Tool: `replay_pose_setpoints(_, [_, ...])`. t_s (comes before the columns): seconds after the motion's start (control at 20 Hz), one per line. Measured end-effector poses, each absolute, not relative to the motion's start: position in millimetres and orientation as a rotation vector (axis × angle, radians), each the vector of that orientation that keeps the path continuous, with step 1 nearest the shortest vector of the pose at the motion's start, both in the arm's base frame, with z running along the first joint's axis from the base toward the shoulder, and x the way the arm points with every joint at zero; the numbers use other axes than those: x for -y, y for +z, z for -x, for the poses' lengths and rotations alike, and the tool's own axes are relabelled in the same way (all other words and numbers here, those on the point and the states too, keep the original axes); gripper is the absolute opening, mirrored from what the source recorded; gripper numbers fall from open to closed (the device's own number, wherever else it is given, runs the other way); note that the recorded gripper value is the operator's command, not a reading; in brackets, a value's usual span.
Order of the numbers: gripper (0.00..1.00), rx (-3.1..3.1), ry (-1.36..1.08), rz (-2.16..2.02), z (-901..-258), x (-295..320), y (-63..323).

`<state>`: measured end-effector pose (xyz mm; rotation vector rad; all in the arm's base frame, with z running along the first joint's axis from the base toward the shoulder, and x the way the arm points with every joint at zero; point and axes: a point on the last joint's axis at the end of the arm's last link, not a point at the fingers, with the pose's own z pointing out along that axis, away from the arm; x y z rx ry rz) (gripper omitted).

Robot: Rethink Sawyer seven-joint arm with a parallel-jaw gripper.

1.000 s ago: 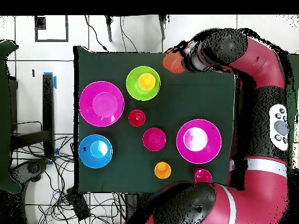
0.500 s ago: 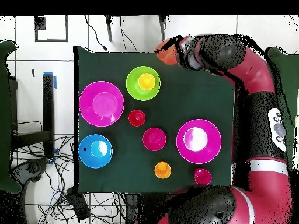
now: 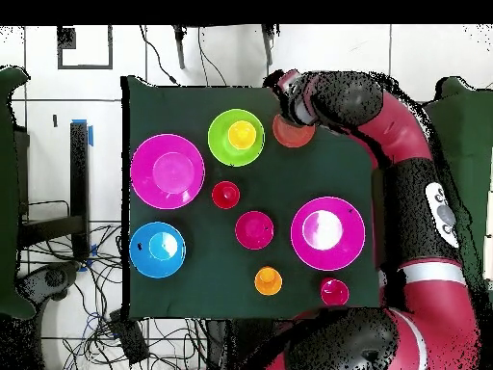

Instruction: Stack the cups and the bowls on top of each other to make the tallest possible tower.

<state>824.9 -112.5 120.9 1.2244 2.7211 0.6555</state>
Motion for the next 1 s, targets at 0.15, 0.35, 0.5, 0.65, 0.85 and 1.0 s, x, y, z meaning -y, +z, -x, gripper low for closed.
replay_pose_setpoints(0.15, [0.0, -2.743, 0.637, -1.201, -824.1, 98.0, 119.3])
replay_pose_setpoints(0.35, [0.0, -2.776, 0.607, -1.16, -821.9, 75.2, 119.6])
replay_pose_setpoints(0.5, [0.0, -2.8, 0.572, -1.126, -819.1, 60.6, 120.4])
replay_pose_setpoints(0.65, [0.0, -2.841, 0.44, -1.048, -813.0, 49.2, 115.0])
replay_pose_setpoints(0.85, [1.0, -2.892, 0.269, -0.97, -803.5, 51.7, 105.8])
replay_pose_setpoints(1.0, [1.0, -2.934, 0.069, -0.887, -792.9, 64.4, 100.5])
